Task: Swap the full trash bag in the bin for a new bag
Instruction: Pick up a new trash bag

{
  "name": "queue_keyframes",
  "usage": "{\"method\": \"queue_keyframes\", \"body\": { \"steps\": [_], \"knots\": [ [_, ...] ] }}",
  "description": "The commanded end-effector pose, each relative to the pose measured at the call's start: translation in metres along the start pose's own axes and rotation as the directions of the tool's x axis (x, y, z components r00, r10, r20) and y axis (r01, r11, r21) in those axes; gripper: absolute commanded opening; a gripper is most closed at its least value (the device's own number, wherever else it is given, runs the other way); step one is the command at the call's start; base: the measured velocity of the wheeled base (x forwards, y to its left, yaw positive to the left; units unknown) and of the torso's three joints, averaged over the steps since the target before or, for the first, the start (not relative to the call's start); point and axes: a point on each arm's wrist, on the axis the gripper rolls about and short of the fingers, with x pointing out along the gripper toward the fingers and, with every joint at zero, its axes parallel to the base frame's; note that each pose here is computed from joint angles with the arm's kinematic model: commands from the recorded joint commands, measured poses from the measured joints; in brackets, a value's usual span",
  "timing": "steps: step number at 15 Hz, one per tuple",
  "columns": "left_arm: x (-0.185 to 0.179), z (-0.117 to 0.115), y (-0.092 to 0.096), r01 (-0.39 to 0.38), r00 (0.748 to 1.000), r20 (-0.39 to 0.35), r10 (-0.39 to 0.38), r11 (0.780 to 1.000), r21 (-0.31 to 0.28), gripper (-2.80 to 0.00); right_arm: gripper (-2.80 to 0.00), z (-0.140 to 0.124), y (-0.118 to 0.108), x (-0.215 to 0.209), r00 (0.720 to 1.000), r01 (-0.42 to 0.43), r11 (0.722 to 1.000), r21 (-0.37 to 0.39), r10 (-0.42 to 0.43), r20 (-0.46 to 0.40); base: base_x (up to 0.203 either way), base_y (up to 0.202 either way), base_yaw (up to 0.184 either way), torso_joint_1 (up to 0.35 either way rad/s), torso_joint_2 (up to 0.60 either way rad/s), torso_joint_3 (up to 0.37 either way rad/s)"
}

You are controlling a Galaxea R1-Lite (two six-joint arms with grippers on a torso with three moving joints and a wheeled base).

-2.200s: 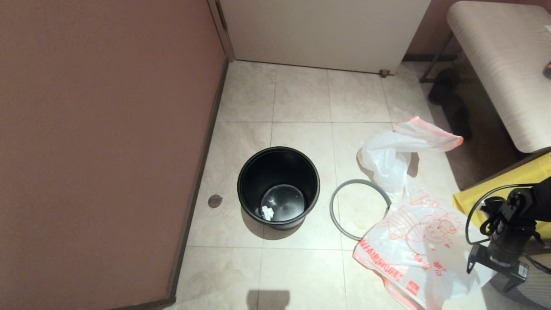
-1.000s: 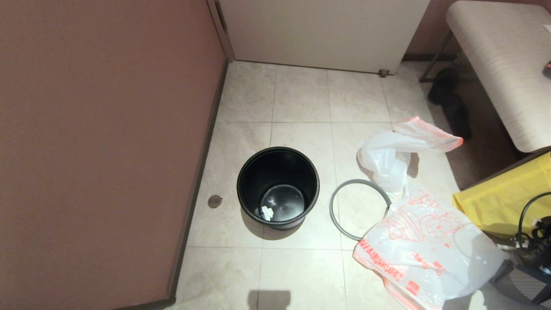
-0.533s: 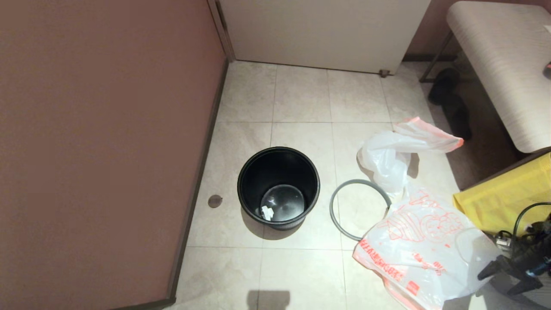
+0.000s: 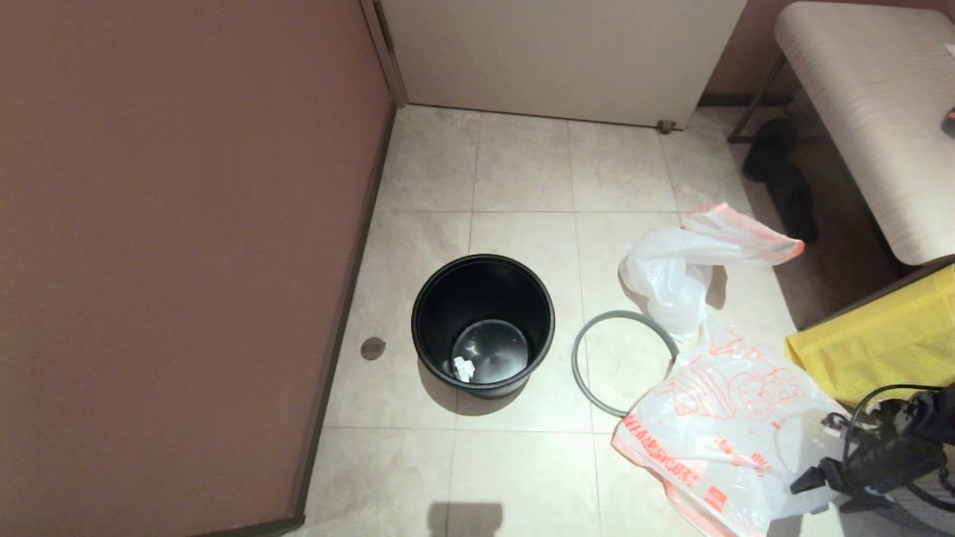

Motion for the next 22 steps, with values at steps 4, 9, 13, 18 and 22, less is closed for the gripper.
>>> {"method": "queue_keyframes", "body": {
  "steps": [4, 9, 13, 18, 22],
  "knots": [
    [0.000, 0.000, 0.000, 0.000, 1.000, -0.002, 0.000, 1.000, 0.000, -2.80, 0.00, -0.010, -0.013, 0.017, 0.960, -0.204, 0.979, 0.029, 0.194, 0.200, 0.000, 0.000, 0.000, 0.000, 0.00, 0.000],
    [0.000, 0.000, 0.000, 0.001, 1.000, -0.002, -0.001, 1.000, 0.000, -2.80, 0.00, 0.012, -0.012, 0.016, 0.868, -0.414, 0.910, 0.003, 0.393, 0.305, 0.000, 0.000, 0.000, 0.000, 0.00, 0.000],
    [0.000, 0.000, 0.000, 0.001, 1.000, -0.002, -0.001, 1.000, 0.000, -2.80, 0.00, 0.034, -0.010, 0.024, 0.869, -0.402, 0.915, -0.026, 0.391, 0.304, 0.000, 0.000, 0.000, 0.000, 0.00, 0.000],
    [0.000, 0.000, 0.000, 0.000, 1.000, -0.002, 0.000, 1.000, 0.000, -2.80, 0.00, 0.057, 0.044, 0.037, 0.872, -0.444, 0.895, -0.049, 0.444, 0.207, 0.000, 0.000, 0.000, 0.000, 0.00, 0.000],
    [0.000, 0.000, 0.000, 0.000, 1.000, -0.002, 0.000, 1.000, 0.000, -2.80, 0.00, 0.061, 0.064, 0.048, 0.884, -0.421, 0.903, -0.086, 0.430, 0.182, 0.000, 0.000, 0.000, 0.000, 0.00, 0.000]
  ]
}}
